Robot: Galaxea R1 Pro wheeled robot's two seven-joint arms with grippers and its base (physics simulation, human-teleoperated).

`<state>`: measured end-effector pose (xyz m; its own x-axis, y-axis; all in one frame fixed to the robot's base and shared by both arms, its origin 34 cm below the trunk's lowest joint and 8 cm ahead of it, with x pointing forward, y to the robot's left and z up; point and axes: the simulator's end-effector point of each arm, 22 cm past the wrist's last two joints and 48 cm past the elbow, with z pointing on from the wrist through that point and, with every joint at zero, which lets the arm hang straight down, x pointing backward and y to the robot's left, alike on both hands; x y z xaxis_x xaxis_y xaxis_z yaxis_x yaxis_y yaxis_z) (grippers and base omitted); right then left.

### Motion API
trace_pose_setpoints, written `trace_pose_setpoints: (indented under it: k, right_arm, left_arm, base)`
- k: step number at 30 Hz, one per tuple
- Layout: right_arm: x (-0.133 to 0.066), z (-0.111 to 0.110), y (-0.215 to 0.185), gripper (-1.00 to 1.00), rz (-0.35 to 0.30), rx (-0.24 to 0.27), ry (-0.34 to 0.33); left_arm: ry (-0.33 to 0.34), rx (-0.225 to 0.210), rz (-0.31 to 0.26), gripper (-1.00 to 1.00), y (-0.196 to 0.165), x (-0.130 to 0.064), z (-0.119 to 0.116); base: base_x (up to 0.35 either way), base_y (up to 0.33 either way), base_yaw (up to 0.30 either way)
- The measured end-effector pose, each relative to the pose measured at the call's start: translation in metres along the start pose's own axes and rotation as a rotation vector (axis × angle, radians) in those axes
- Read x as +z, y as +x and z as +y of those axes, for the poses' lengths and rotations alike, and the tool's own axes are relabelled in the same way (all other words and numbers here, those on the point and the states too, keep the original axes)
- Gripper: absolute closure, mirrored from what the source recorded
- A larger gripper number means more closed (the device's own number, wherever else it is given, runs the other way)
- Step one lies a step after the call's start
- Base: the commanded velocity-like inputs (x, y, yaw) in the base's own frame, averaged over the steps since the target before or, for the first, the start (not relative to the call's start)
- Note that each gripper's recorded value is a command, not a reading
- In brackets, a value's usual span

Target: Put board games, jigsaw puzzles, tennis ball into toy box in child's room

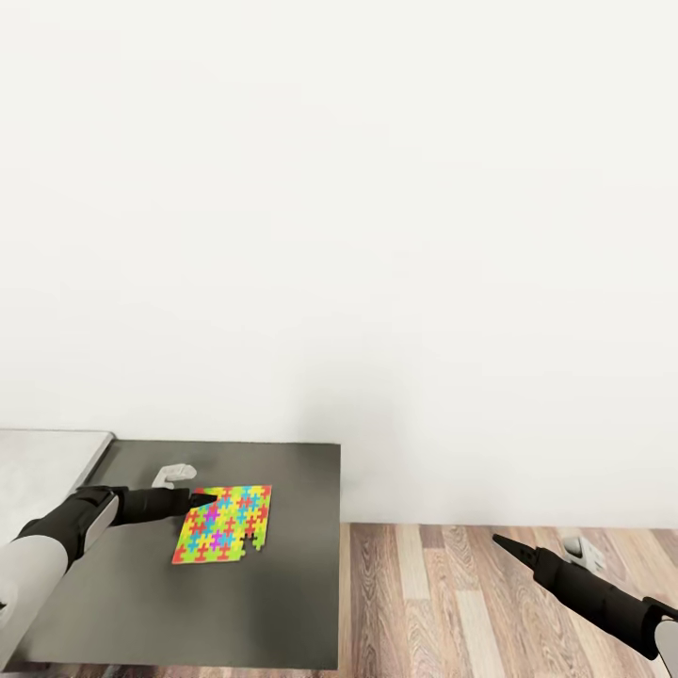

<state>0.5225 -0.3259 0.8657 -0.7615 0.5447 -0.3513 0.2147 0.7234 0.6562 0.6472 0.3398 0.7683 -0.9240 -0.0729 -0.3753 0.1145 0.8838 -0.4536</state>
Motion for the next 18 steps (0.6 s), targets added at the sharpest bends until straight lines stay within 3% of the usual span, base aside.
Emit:
trace_pose_setpoints:
  k: [18]
  right_arm:
    - [0.0018,-0.0012,-0.0023,-1.00,-0.018,-0.013,0.002]
  left_arm:
    - [0.009,-0.012,-0.006,-1.00,-0.0010,-0.0004,0.0011]
  base:
    - [0.000,-0.001,0.000]
